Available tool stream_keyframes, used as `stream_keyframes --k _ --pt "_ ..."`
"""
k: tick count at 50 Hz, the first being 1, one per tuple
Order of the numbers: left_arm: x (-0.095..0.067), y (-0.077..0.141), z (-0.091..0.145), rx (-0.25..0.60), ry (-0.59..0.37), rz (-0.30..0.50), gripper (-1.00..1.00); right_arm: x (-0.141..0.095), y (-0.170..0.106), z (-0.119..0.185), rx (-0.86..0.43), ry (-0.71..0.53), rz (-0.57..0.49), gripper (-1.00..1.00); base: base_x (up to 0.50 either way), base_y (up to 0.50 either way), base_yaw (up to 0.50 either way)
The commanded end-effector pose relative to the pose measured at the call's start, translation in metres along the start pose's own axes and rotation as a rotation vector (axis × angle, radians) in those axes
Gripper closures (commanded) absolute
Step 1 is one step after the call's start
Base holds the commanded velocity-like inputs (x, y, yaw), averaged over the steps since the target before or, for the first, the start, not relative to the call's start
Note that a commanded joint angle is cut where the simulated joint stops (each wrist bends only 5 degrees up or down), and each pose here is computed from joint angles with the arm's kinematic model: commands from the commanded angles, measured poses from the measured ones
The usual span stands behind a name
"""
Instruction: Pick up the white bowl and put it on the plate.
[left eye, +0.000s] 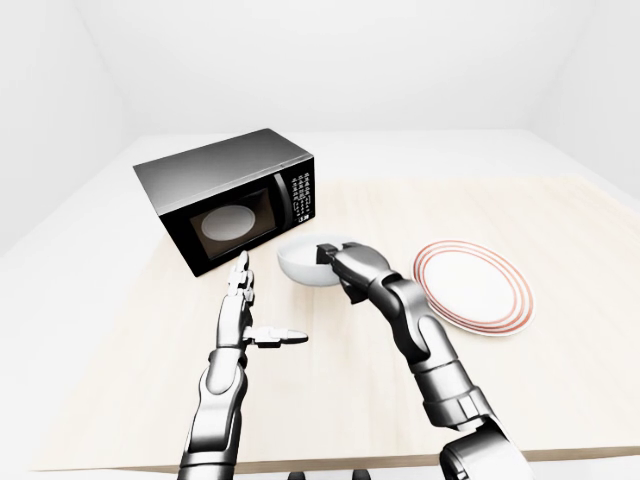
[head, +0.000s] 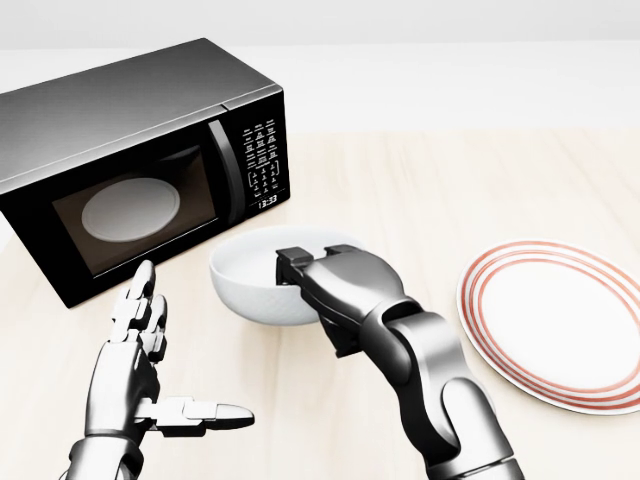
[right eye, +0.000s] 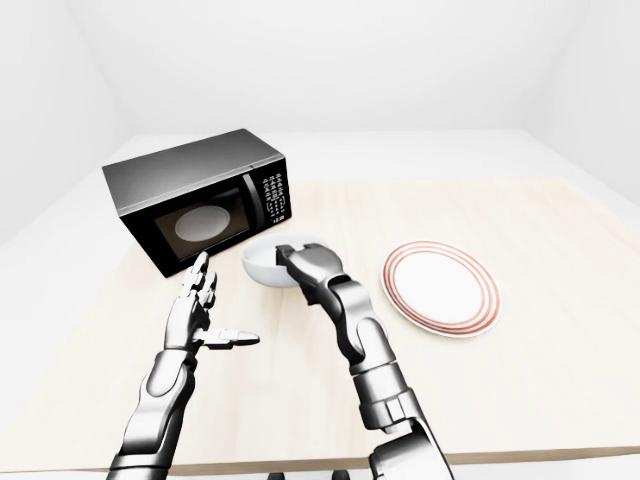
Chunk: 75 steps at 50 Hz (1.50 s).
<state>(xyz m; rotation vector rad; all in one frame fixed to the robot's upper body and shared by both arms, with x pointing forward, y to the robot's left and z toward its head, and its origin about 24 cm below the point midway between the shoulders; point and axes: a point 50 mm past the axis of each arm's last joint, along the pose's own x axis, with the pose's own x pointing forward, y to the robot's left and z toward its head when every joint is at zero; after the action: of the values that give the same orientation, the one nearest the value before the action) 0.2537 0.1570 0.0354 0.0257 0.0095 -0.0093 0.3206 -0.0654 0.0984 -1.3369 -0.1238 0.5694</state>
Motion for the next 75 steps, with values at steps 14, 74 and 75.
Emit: stream_keyframes --k 14,74,75 --pt "-0.001 0.000 0.000 0.003 -0.003 0.000 -1.00 -0.010 -0.029 0.011 -0.053 -0.022 -0.212 1.00 0.00 0.00 0.00" --pt "0.000 0.000 -0.001 0.005 -0.002 0.001 -1.00 -0.033 -0.053 -0.052 -0.127 0.169 -0.352 1.00 0.00 0.00 0.00" --pt "0.000 0.001 -0.001 0.005 -0.003 0.002 -1.00 -0.034 -0.053 -0.053 -0.125 0.170 -0.352 1.00 0.00 0.00 0.00"
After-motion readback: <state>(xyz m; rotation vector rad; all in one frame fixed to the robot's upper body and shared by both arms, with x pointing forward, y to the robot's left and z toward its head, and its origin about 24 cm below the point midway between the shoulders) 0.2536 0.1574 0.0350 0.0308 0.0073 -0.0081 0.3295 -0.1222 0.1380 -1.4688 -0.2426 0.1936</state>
